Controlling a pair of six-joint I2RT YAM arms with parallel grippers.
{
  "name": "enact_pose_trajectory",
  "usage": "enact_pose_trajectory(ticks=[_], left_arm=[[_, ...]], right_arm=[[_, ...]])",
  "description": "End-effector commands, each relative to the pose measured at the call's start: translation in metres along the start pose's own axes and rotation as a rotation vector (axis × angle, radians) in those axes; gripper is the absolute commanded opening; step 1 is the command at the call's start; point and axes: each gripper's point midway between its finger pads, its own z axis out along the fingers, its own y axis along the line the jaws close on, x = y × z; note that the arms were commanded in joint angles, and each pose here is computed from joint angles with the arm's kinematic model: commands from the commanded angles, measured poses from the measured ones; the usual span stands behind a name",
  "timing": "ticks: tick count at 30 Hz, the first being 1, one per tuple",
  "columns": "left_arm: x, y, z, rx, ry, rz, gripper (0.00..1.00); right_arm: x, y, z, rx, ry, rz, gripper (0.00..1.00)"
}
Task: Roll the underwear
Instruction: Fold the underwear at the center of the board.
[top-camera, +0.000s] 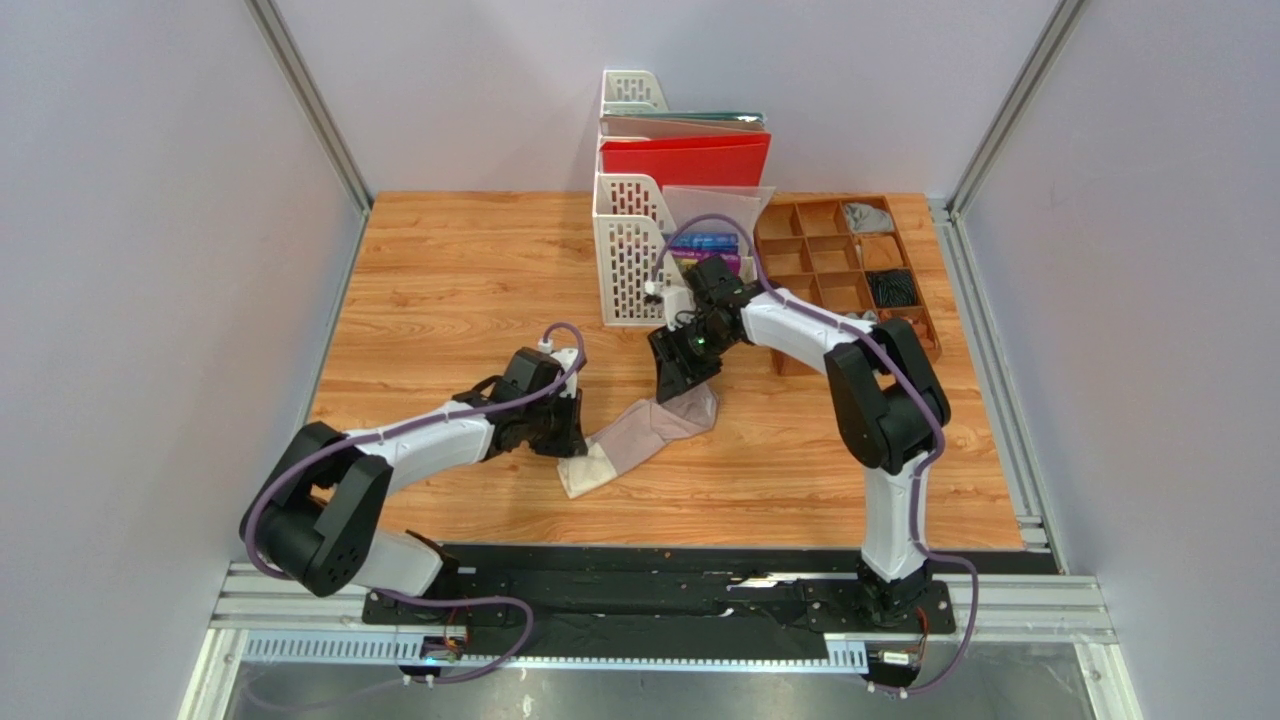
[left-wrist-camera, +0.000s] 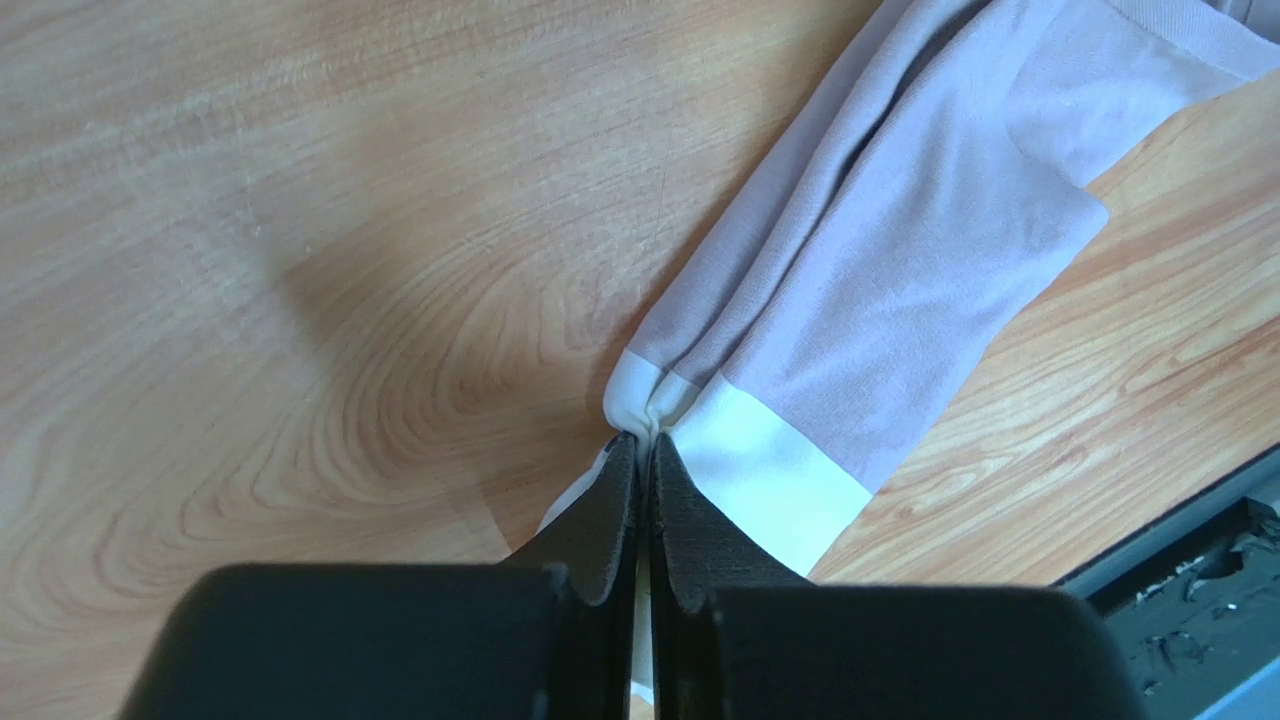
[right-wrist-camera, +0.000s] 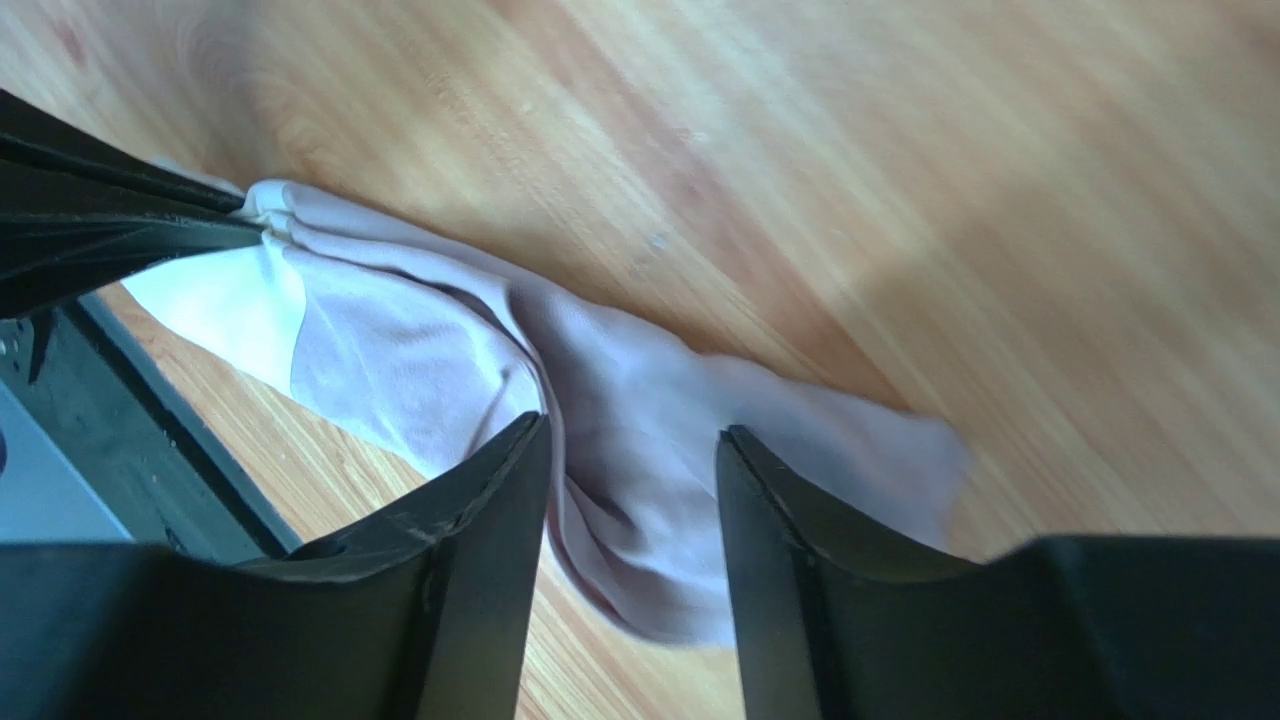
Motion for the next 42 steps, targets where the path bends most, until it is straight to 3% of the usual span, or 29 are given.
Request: enact_pose_trajectory(ticks=[1, 6, 14, 22, 32, 33, 36, 37, 38, 42], left_arm=[[0.009, -0.001, -0.006, -0.006, 0.011, -0.057, 0.00], [0.010, -0.001, -0.005, -0.007, 0.012, -0.059, 0.00], [0.012, 0.001, -0.005, -0.014, 0.021, -0.054, 0.00], [0.014, 0.001, -0.006, -0.008, 0.023, -0.048, 0.00], [0.014, 0.000, -0.005, -0.001, 0.030, -0.039, 0.00], [0.015, 0.000, -0.005, 0.000, 0.032, -0.038, 0.00], [0.015, 0.000, -0.005, 0.003, 0.034, -0.034, 0.00], [0.015, 0.000, -0.005, 0.003, 0.033, -0.030, 0.00], [0.015, -0.002, -0.005, 0.011, 0.033, -0.027, 0.00], [0.016, -0.004, -0.007, 0.031, 0.030, -0.017, 0.00]], right_arm=[[-0.017, 0.003, -0.058, 0.099, -0.142, -0.001, 0.51], [-0.003, 0.011, -0.084, 0.151, -0.245, 0.019, 0.51], [0.045, 0.023, -0.055, 0.029, -0.256, -0.040, 0.50], [0.035, 0.014, -0.041, 0.033, -0.295, -0.106, 0.51], [0.038, 0.008, -0.018, 0.022, -0.230, -0.133, 0.50], [0.038, 0.008, -0.017, 0.026, -0.228, -0.133, 0.49], [0.039, 0.003, -0.017, 0.048, -0.212, -0.121, 0.21], [0.039, 0.001, -0.016, 0.059, -0.207, -0.119, 0.07], [0.038, 0.001, -0.018, 0.066, -0.203, -0.118, 0.02], [0.032, -0.002, -0.024, 0.101, -0.186, -0.125, 0.00]])
